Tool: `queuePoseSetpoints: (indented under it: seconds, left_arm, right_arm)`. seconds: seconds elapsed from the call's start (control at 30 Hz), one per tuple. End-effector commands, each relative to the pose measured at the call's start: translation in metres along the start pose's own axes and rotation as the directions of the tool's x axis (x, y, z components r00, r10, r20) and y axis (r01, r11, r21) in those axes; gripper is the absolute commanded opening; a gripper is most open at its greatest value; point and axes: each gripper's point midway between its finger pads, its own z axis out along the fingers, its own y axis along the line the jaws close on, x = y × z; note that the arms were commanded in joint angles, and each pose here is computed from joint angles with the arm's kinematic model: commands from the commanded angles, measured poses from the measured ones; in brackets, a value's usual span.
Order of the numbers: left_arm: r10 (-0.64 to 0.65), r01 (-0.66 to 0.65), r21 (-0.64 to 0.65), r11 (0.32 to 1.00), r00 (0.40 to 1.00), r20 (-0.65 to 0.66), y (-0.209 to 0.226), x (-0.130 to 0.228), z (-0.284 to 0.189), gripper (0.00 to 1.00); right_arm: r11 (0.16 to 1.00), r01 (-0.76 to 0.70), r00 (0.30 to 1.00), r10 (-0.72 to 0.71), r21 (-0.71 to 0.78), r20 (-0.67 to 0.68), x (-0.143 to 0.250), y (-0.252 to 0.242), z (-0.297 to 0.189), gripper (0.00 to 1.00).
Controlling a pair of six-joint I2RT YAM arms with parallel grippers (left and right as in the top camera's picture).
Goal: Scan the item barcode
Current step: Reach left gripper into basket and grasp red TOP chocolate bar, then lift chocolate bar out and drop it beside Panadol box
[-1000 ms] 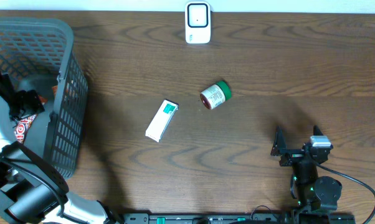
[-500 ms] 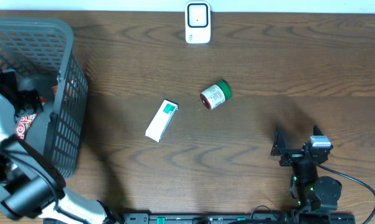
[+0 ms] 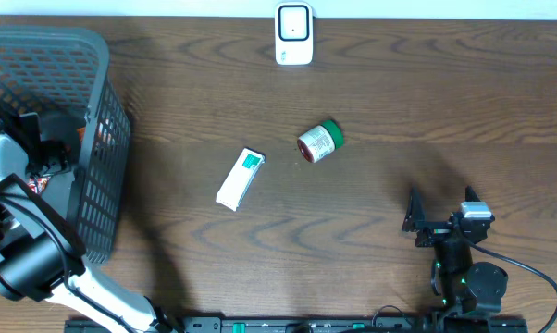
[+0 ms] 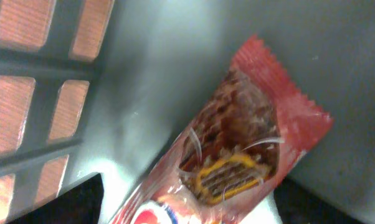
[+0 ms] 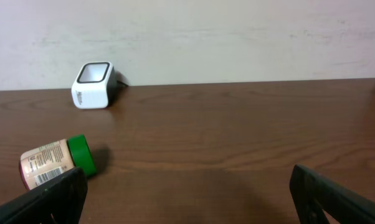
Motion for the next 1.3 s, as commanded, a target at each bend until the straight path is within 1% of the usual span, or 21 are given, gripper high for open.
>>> queuePoseSetpoints:
  seconds: [0.0, 0.03, 0.13, 0.17, 0.3, 0.37, 0.47, 0.53, 0.6, 0.7, 0.77, 0.8, 0.87, 0.9, 0.93, 1.0, 1.03, 1.07, 1.13, 1.2, 1.27]
  left_arm:
    - [0.022, -0.018, 0.031, 0.999, 0.988, -0.152, -0.014, 0.042, 0.043, 0.60]
    - [0.013, -0.009, 0.031, 0.999, 0.988, -0.156, -0.014, 0.043, 0.044, 0.55]
    - [-0.013, 0.018, 0.027, 0.999, 0.987, -0.159, -0.014, 0.043, 0.044, 0.35]
    - [-0.022, 0.026, 0.026, 0.999, 0.987, -0.158, -0.014, 0.043, 0.044, 0.34]
    - [-0.071, 0.075, 0.019, 0.997, 0.984, -0.162, -0.014, 0.043, 0.038, 0.22]
    - [-0.110, 0.112, 0.009, 0.994, 0.983, -0.146, -0.012, 0.038, 0.030, 0.15]
    - [-0.158, 0.158, -0.008, 0.987, 0.983, -0.094, -0.005, 0.024, 0.006, 0.10]
    - [-0.186, 0.185, -0.022, 0.982, 0.982, -0.029, 0.002, 0.011, -0.021, 0.08]
    - [-0.223, 0.225, -0.035, 0.974, 0.973, 0.067, 0.010, -0.006, -0.058, 0.08]
    - [-0.285, 0.302, -0.036, 0.953, 0.928, 0.239, 0.022, -0.027, -0.125, 0.07]
    - [-0.303, 0.318, 0.020, 0.948, 0.878, 0.371, 0.019, -0.038, -0.181, 0.07]
    - [-0.300, 0.301, 0.074, 0.951, 0.831, 0.469, 0.014, -0.045, -0.224, 0.07]
    - [-0.317, 0.285, 0.153, 0.946, 0.734, 0.601, 0.005, -0.049, -0.286, 0.08]
    - [-0.337, 0.270, 0.206, 0.941, 0.679, 0.652, -0.002, -0.049, -0.315, 0.07]
    - [-0.365, 0.222, 0.290, 0.931, 0.617, 0.697, -0.016, -0.047, -0.349, 0.07]
    - [-0.375, 0.011, 0.437, 0.899, 0.534, 0.758, -0.060, -0.037, -0.412, 0.07]
    - [-0.363, -0.124, 0.481, 0.868, 0.503, 0.785, -0.086, -0.028, -0.441, 0.07]
    - [-0.352, -0.217, 0.500, 0.838, 0.484, 0.801, -0.105, -0.019, -0.461, 0.07]
    - [-0.327, -0.344, 0.512, 0.787, 0.472, 0.819, -0.136, 0.000, -0.485, 0.08]
    - [-0.297, -0.443, 0.538, 0.717, 0.503, 0.811, -0.172, 0.018, -0.493, 0.07]
    - [-0.238, -0.530, 0.554, 0.641, 0.550, 0.801, -0.207, 0.033, -0.486, 0.08]
  right_arm:
    - [1.000, -0.012, 1.000, 0.012, -0.003, 0.000, 0.000, 0.001, 0.000, 0.99]
    - [1.000, -0.012, 1.000, 0.012, -0.003, 0.000, 0.000, 0.001, 0.000, 0.99]
    - [1.000, -0.012, 1.000, 0.012, -0.003, 0.000, 0.000, 0.001, 0.000, 0.99]
    - [1.000, -0.012, 1.000, 0.012, -0.003, 0.000, 0.000, 0.001, 0.000, 0.99]
    - [1.000, -0.012, 1.000, 0.012, -0.003, 0.000, 0.000, 0.001, 0.000, 0.99]
    - [1.000, -0.012, 1.000, 0.012, -0.003, 0.000, 0.000, 0.001, 0.000, 0.99]
    - [1.000, -0.012, 1.000, 0.012, -0.003, 0.000, 0.000, 0.001, 0.000, 0.99]
    - [1.000, -0.012, 1.000, 0.012, -0.003, 0.000, 0.000, 0.001, 0.000, 0.99]
    - [1.000, -0.012, 1.000, 0.012, -0.003, 0.000, 0.000, 0.001, 0.000, 0.99]
    - [1.000, -0.012, 1.000, 0.012, -0.003, 0.000, 0.000, 0.001, 0.000, 0.99]
    - [1.000, -0.012, 1.000, 0.012, -0.003, 0.000, 0.000, 0.001, 0.000, 0.99]
    - [1.000, -0.012, 1.000, 0.012, -0.003, 0.000, 0.000, 0.001, 0.000, 0.99]
    - [1.000, -0.012, 1.000, 0.012, -0.003, 0.000, 0.000, 0.001, 0.000, 0.99]
    - [1.000, -0.012, 1.000, 0.012, -0.003, 0.000, 0.000, 0.001, 0.000, 0.99]
    - [1.000, -0.012, 1.000, 0.012, -0.003, 0.000, 0.000, 0.001, 0.000, 0.99]
    - [1.000, -0.012, 1.000, 0.012, -0.003, 0.000, 0.000, 0.001, 0.000, 0.99]
    - [1.000, -0.012, 1.000, 0.012, -0.003, 0.000, 0.000, 0.001, 0.000, 0.99]
    - [1.000, -0.012, 1.000, 0.012, -0.003, 0.000, 0.000, 0.001, 0.000, 0.99]
    - [1.000, -0.012, 1.000, 0.012, -0.003, 0.000, 0.000, 0.001, 0.000, 0.99]
    - [1.000, -0.012, 1.000, 0.012, -0.003, 0.000, 0.000, 0.001, 0.000, 0.99]
    - [1.000, -0.012, 1.000, 0.012, -0.003, 0.000, 0.000, 0.001, 0.000, 0.99]
